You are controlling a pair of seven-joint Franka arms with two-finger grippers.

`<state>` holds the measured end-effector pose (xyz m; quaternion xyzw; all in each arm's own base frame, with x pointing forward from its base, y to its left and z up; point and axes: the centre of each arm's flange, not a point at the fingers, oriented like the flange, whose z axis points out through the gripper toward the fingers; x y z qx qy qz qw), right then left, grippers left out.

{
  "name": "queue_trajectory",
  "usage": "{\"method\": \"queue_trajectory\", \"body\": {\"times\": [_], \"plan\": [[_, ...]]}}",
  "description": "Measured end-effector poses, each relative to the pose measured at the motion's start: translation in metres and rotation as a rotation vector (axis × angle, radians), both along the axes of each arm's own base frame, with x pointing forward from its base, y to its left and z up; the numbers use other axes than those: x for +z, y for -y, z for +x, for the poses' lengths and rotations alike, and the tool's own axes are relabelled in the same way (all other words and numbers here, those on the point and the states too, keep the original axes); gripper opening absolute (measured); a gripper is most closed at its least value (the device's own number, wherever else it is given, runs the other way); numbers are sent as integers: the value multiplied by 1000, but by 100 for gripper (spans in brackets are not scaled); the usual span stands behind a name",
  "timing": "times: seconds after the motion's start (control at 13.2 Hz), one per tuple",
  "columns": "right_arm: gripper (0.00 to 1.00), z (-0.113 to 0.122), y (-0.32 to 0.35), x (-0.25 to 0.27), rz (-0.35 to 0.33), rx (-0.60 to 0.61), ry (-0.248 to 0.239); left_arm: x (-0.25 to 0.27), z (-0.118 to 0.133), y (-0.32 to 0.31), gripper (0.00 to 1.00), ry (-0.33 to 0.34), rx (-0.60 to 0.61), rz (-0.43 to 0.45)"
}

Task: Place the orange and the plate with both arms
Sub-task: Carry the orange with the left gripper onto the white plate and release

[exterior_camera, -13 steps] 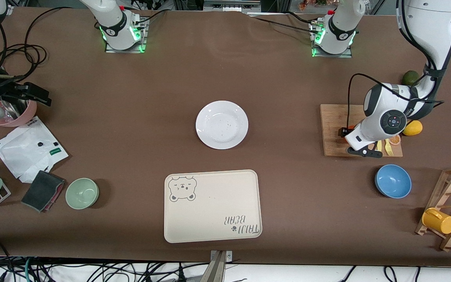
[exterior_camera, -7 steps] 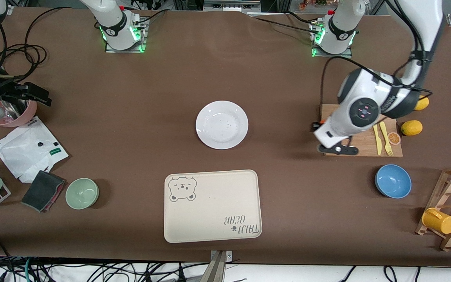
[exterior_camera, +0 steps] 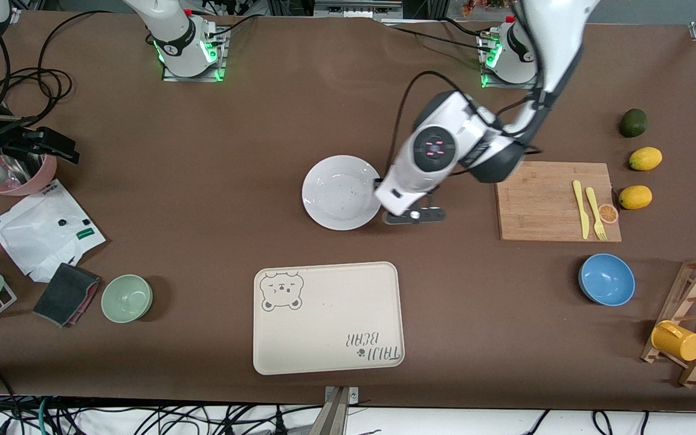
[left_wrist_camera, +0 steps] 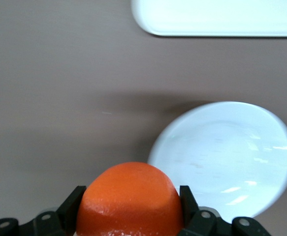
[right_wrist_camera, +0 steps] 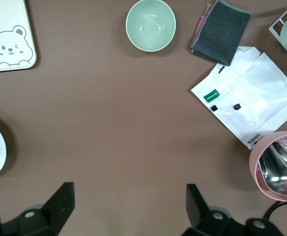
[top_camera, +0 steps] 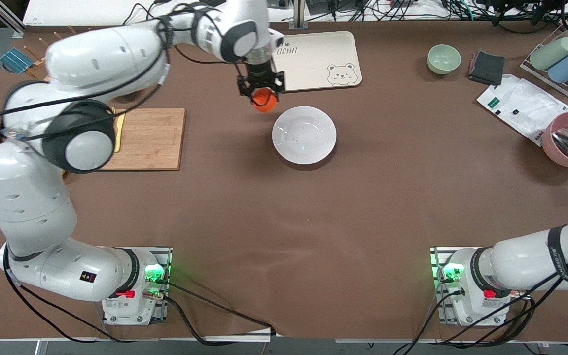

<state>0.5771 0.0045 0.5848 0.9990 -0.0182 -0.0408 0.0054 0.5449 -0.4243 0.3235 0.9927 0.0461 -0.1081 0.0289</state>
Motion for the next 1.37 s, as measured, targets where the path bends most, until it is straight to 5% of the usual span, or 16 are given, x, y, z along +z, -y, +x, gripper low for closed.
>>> {"method": "queue_trajectory", "body": {"times": [0.68, 0.76, 0.91, 1.37], "plan": [[100, 0, 0, 0, 0, -1, 0, -103, -44, 95, 81, 9, 100, -15], [100, 0, 0, 0, 0, -2, 0, -105, -45, 97, 88, 16, 94, -9], [100, 0, 0, 0, 0, -2, 0, -99, -40, 98, 100, 51, 79, -2], [100, 1, 0, -4, 0, 0, -8, -37, -8, 70, 100, 108, 103, 44]]}}
